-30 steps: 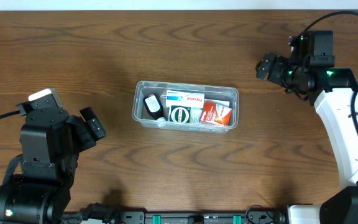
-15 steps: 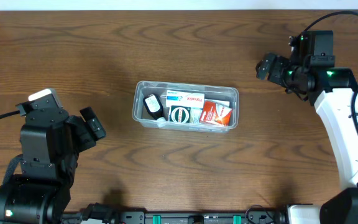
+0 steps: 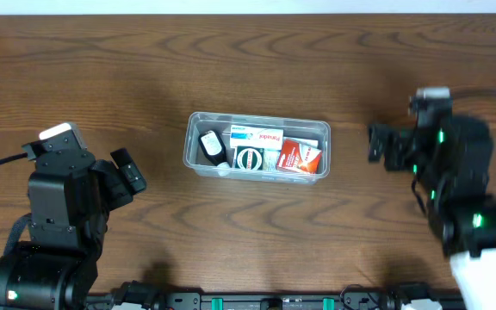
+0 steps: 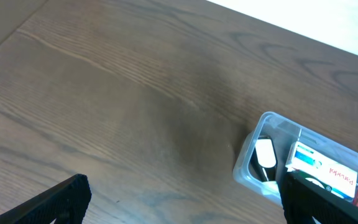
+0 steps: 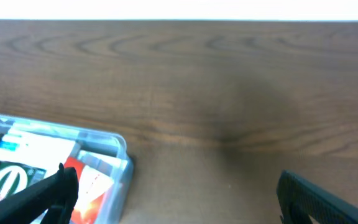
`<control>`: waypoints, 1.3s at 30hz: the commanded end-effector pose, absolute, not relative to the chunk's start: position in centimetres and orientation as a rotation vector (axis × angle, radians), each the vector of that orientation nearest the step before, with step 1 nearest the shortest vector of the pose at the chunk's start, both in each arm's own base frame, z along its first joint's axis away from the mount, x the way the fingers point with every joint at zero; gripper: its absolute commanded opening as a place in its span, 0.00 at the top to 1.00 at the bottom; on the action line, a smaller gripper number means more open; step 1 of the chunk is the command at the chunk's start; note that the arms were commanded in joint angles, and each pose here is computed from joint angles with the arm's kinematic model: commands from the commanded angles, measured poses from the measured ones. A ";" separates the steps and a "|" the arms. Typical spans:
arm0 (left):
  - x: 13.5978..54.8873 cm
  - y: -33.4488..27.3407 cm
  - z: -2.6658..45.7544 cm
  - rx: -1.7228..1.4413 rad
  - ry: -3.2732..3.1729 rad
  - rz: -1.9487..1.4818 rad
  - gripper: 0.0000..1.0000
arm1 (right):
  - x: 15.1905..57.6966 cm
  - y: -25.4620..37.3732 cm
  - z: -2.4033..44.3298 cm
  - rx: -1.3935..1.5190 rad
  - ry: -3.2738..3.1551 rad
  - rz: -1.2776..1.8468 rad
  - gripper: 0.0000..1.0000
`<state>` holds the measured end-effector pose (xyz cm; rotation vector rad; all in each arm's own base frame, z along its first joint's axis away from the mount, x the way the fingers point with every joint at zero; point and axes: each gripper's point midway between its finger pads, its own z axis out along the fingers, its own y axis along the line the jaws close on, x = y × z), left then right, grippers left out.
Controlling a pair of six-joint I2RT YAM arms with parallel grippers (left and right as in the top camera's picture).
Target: Pack container
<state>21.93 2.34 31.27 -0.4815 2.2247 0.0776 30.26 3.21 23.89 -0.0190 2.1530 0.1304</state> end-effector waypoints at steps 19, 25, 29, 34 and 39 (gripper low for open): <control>21.9 2.7 31.7 -0.481 2.213 0.102 0.02 | 22.1 1.6 12.4 -0.069 1.967 0.052 0.01; 21.9 2.7 31.7 -0.481 2.213 0.102 0.02 | 22.2 1.6 12.3 -0.068 1.914 0.053 0.01; 21.9 2.7 31.7 -0.481 2.213 0.102 0.02 | 22.2 1.6 12.3 -0.068 1.913 0.053 0.01; 21.9 2.7 31.7 -0.481 2.213 0.102 0.02 | 22.2 1.6 12.3 -0.068 1.913 0.053 0.01; 21.9 2.7 31.7 -0.481 2.213 0.102 0.02 | 22.2 1.6 12.3 -0.068 1.913 0.053 0.01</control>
